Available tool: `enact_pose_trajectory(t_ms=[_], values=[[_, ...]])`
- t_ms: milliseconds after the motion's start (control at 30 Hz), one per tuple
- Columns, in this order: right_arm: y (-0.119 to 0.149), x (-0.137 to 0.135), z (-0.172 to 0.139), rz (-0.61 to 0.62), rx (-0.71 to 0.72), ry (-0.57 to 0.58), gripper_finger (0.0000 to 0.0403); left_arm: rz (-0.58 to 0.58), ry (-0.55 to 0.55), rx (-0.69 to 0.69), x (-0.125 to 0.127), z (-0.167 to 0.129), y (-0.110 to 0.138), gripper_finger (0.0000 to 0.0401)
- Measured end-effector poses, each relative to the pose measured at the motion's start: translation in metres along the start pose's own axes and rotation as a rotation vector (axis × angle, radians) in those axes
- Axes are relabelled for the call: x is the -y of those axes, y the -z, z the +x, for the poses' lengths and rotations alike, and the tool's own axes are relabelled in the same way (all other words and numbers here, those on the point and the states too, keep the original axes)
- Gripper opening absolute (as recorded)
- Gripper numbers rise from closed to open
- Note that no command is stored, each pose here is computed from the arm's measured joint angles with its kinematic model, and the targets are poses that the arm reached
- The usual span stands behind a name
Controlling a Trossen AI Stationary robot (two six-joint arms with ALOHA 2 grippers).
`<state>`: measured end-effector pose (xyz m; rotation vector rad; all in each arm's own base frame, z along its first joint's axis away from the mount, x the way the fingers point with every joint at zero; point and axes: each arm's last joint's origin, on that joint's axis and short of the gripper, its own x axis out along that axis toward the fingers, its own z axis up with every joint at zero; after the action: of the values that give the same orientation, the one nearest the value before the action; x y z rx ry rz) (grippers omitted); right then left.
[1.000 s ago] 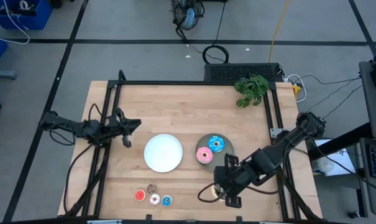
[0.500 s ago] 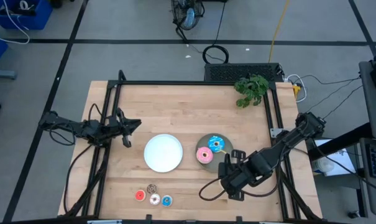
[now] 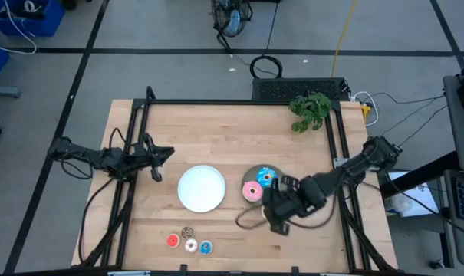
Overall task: Pick & Place donuts
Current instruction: Put the large black donut in the gray bin
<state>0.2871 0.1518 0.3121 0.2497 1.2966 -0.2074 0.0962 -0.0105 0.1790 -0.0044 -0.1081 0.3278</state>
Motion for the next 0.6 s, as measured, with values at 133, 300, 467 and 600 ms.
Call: enact_pose_trajectory(t_ms=[133,300,467,600], values=[[-0.017,0.017,0.008,0.012,-0.012,0.030,0.0014,0.002,0.000,0.000,0.000,0.000,0.000,0.0049],[-0.029,0.040,0.037,-0.013,-0.100,0.043,0.0015,0.032,-0.001,0.000,0.000,0.000,0.000,0.0049],[-0.026,0.068,0.075,0.014,-0.224,0.046,0.0015,0.041,-0.001,0.000,0.000,0.000,0.000,0.0049],[-0.019,0.082,0.101,0.036,-0.276,-0.001,0.0015,0.041,-0.001,0.000,0.000,0.000,0.000,0.0049]])
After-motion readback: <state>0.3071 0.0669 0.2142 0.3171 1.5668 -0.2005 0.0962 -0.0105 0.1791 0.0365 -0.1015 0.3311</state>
